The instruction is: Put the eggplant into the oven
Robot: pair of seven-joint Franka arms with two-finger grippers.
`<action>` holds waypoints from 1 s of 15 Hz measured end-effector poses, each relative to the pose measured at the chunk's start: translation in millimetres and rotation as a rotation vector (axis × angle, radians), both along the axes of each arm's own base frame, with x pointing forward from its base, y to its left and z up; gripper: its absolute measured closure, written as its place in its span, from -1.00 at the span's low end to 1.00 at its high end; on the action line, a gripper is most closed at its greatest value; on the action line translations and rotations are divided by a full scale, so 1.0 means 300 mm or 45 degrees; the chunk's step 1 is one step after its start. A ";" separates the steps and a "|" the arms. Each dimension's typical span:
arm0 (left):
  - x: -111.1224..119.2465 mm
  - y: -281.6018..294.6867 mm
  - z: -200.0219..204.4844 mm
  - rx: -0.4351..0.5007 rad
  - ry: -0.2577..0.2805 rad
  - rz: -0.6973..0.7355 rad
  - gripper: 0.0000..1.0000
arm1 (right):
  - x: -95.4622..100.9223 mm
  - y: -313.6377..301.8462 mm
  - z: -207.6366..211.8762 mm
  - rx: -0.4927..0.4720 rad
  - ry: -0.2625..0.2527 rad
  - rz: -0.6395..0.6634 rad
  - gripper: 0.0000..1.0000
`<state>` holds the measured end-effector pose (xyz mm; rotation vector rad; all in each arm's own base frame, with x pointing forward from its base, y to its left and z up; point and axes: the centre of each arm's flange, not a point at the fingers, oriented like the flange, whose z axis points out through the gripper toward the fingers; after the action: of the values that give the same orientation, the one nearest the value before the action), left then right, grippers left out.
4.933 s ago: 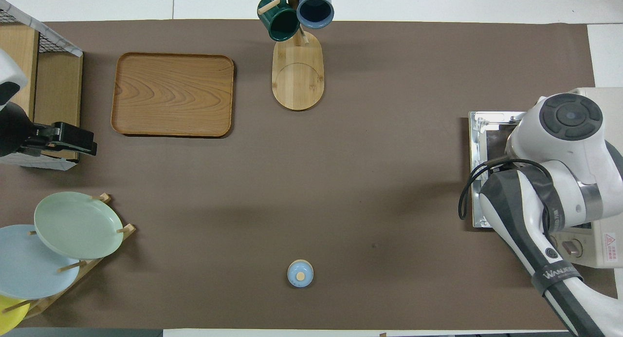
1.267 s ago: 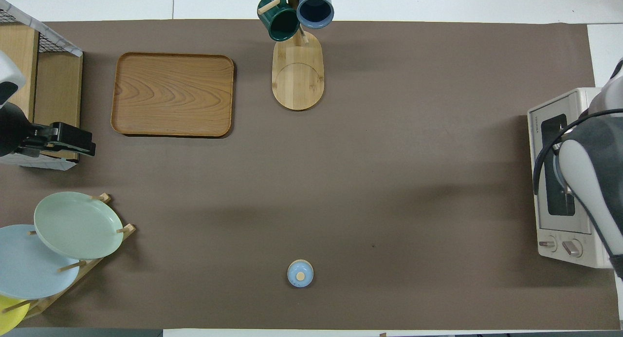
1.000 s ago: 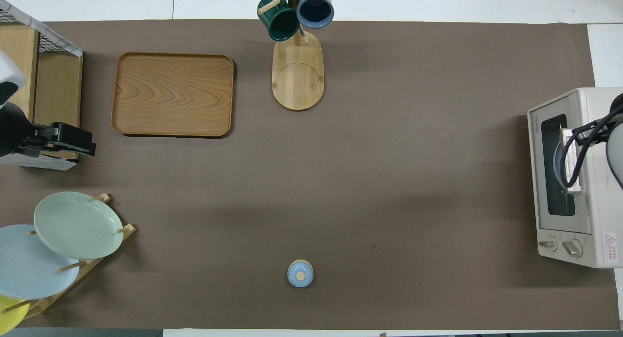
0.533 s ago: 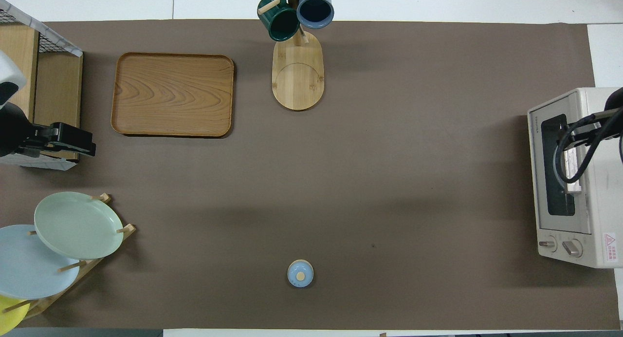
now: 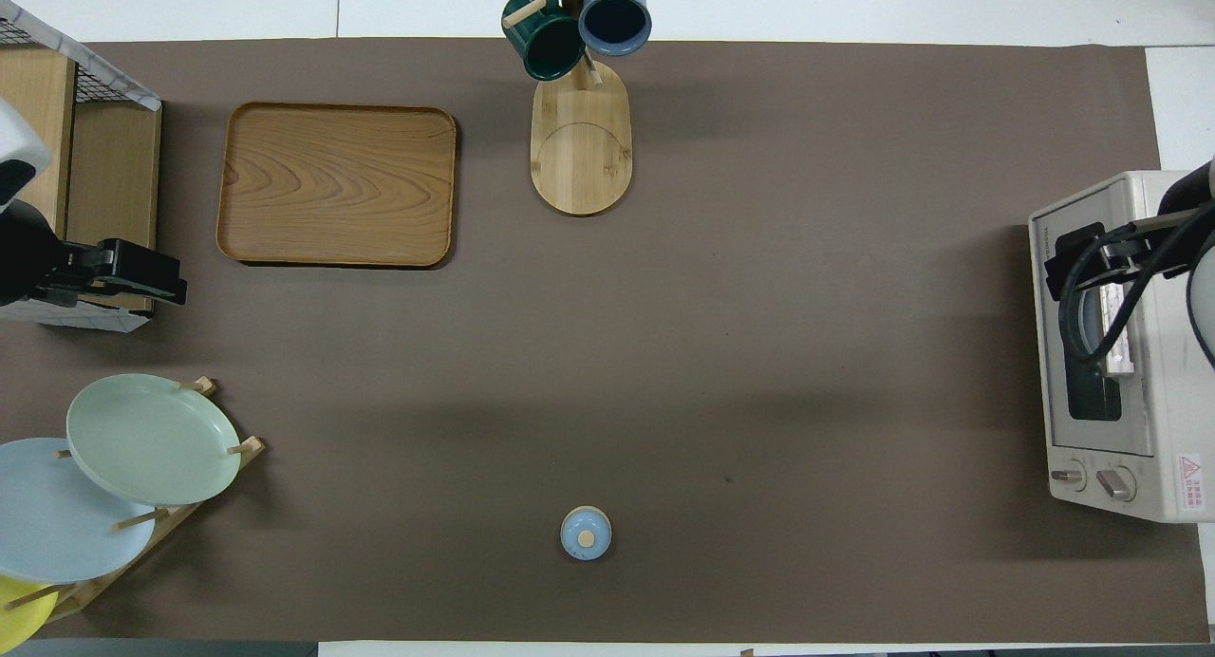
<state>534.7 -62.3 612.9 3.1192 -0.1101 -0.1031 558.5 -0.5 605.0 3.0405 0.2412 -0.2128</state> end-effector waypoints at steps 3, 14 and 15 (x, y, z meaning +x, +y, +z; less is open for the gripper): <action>0.000 0.000 0.000 0.000 0.000 0.000 -1.00 | -0.001 -0.001 0.009 0.007 -0.007 -0.008 -1.00; 0.000 0.000 0.000 0.000 0.001 0.000 -1.00 | -0.038 -0.070 0.042 0.122 0.005 -0.127 -1.00; 0.000 0.000 0.000 0.000 0.001 0.000 -1.00 | -0.041 -0.072 0.048 0.122 0.002 -0.128 -1.00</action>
<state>534.6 -62.2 612.8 3.1193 -0.1098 -0.1043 546.2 -22.0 619.4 3.1510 0.1019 -0.2166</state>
